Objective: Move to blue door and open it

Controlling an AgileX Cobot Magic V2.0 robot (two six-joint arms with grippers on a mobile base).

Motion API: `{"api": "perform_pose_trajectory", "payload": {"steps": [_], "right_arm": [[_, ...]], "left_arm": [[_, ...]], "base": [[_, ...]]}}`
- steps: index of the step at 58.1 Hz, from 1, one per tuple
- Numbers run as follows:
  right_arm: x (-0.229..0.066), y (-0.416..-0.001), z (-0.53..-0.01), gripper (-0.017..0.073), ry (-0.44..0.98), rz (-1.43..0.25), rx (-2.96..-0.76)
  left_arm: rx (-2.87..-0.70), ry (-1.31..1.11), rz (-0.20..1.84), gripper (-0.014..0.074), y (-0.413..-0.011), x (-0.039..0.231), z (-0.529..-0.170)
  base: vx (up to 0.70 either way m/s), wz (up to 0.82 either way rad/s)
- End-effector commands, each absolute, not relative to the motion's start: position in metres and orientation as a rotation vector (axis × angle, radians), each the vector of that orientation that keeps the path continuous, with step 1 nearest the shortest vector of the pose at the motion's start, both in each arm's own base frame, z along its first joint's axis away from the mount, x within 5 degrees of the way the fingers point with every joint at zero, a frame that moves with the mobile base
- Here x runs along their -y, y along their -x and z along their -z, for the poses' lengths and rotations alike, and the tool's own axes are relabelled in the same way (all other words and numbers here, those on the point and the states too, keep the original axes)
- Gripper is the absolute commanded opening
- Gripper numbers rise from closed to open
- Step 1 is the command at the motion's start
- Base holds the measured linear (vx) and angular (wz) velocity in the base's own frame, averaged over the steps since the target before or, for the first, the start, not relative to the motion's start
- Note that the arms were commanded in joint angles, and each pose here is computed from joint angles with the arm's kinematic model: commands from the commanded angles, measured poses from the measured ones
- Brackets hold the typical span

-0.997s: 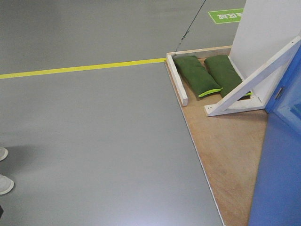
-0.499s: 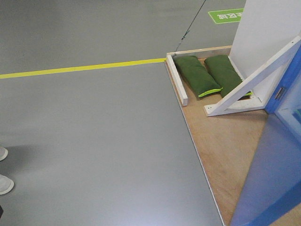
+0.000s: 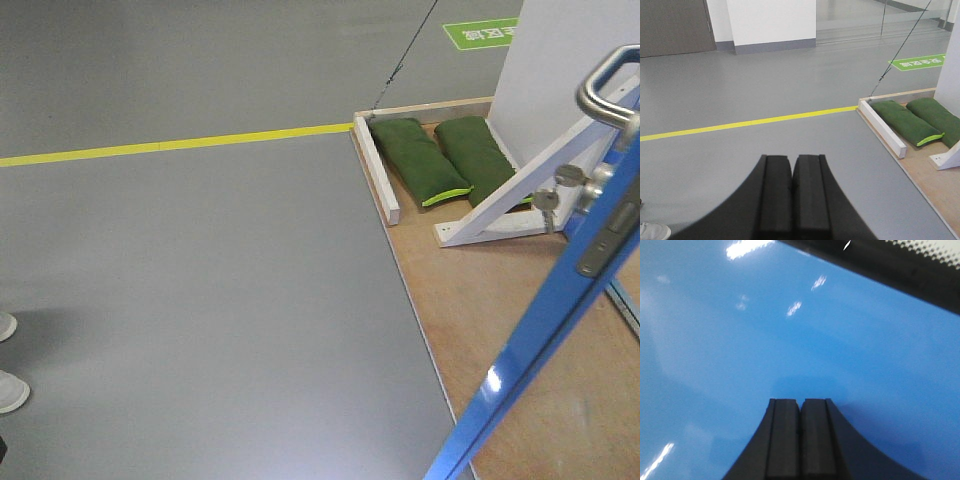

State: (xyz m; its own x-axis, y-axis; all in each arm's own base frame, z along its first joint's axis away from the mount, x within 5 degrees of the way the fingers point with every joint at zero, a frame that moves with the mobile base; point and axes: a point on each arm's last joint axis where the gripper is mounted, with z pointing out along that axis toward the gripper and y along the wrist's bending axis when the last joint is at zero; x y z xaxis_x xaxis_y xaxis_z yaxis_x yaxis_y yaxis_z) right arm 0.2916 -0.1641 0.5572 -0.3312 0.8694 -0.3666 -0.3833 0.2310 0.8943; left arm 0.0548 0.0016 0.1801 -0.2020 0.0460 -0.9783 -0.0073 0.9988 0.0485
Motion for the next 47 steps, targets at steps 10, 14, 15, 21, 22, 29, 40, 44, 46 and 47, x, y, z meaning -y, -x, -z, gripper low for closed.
{"api": "perform_pose_trajectory", "payload": {"steps": [10,14,15,21,22,29,40,44,46,47], "right_arm": [[0.088,-0.279,-0.582,0.0012,-0.201,-1.558,-1.462],[0.079,-0.286,-0.577,0.0012,-0.209,-1.510,-1.523],[0.078,-0.288,-0.576,0.0012,-0.214,-1.497,-1.532],[0.069,-0.299,-0.570,0.0012,-0.249,-1.406,-1.583],[0.067,-0.301,-0.569,0.0012,-0.255,-1.390,-1.587],[0.056,-0.313,-0.567,0.0012,-0.281,-1.339,-1.581],[0.042,-0.325,-0.574,0.0012,-0.331,-1.338,-1.469],[0.039,-0.331,-0.575,0.0012,-0.353,-1.339,-1.432],[0.037,-0.332,-0.575,0.0012,-0.360,-1.338,-1.419],[0.036,-0.334,-0.575,0.0012,-0.363,-1.337,-1.415]], "left_arm": [[-1.651,-0.029,-0.033,0.0073,-0.054,-0.001,-0.197],[-1.651,-0.029,-0.033,0.0073,-0.054,-0.001,-0.197],[-1.651,-0.029,-0.033,0.0073,-0.054,-0.001,-0.197],[-1.651,-0.029,-0.033,0.0073,-0.054,-0.001,-0.197],[-1.651,-0.029,-0.033,0.0073,-0.054,-0.001,-0.197],[-1.651,-0.029,-0.033,0.0073,-0.054,-0.001,-0.197],[-1.651,-0.029,-0.033,0.0073,-0.054,-0.001,-0.197],[-1.651,-0.029,-0.033,0.0073,-0.054,-0.001,-0.197],[-1.651,-0.029,-0.033,0.0073,-0.054,-0.001,-0.197],[-1.651,-0.029,-0.033,0.0073,-0.054,-0.001,-0.197]], "base": [[0.00,0.00],[0.00,0.00],[0.00,0.00],[0.00,0.00],[0.00,0.00],[0.00,0.00],[0.00,0.00],[0.00,0.00],[0.00,0.00],[0.00,0.00]]}}
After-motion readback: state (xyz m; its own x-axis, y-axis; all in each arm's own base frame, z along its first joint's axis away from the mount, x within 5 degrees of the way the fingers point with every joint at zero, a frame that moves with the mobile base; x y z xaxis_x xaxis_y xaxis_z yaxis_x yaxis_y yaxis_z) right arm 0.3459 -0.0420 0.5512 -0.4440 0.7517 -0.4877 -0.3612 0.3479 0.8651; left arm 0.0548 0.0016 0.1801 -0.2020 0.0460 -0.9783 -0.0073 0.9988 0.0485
